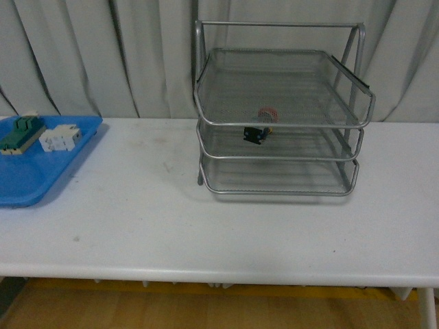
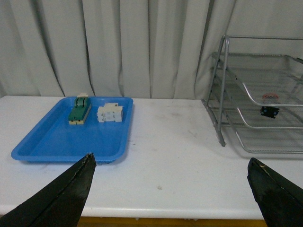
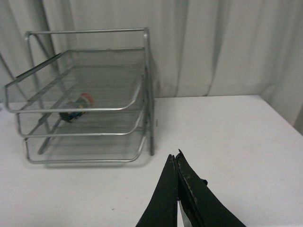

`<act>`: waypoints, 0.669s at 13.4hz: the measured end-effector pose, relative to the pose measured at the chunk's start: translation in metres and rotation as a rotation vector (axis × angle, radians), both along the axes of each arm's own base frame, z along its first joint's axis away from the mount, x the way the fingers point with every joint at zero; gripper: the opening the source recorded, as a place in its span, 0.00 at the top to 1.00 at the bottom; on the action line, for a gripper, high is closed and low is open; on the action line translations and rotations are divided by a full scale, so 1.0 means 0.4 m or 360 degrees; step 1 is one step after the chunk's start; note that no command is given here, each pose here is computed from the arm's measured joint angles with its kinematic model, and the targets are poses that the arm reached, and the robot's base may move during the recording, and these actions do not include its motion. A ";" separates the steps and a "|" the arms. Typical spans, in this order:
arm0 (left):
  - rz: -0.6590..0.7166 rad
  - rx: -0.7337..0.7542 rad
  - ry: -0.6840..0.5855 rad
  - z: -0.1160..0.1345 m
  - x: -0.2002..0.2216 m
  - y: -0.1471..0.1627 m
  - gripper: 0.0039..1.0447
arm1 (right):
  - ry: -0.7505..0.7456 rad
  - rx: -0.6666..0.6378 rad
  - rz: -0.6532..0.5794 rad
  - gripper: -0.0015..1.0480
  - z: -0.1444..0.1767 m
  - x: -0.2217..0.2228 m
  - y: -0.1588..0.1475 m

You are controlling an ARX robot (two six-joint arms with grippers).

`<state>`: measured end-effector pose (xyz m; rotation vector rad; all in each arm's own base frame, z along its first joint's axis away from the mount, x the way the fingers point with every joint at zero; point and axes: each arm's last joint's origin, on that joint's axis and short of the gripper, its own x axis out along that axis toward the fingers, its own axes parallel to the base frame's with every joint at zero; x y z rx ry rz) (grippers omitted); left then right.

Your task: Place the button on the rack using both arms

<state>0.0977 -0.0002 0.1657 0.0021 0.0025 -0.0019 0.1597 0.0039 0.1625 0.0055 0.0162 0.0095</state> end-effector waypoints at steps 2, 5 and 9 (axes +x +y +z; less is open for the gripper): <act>-0.0001 0.0000 0.0000 0.000 0.000 0.000 0.06 | -0.0009 0.0000 -0.0033 0.98 0.002 -0.024 -0.012; 0.0000 0.0000 0.0000 0.000 0.000 0.000 0.06 | -0.0015 0.0000 -0.0028 0.98 0.006 -0.053 -0.012; 0.0000 0.0000 0.0000 0.000 0.000 0.000 0.06 | -0.0037 0.0001 -0.0028 0.98 0.016 -0.083 -0.012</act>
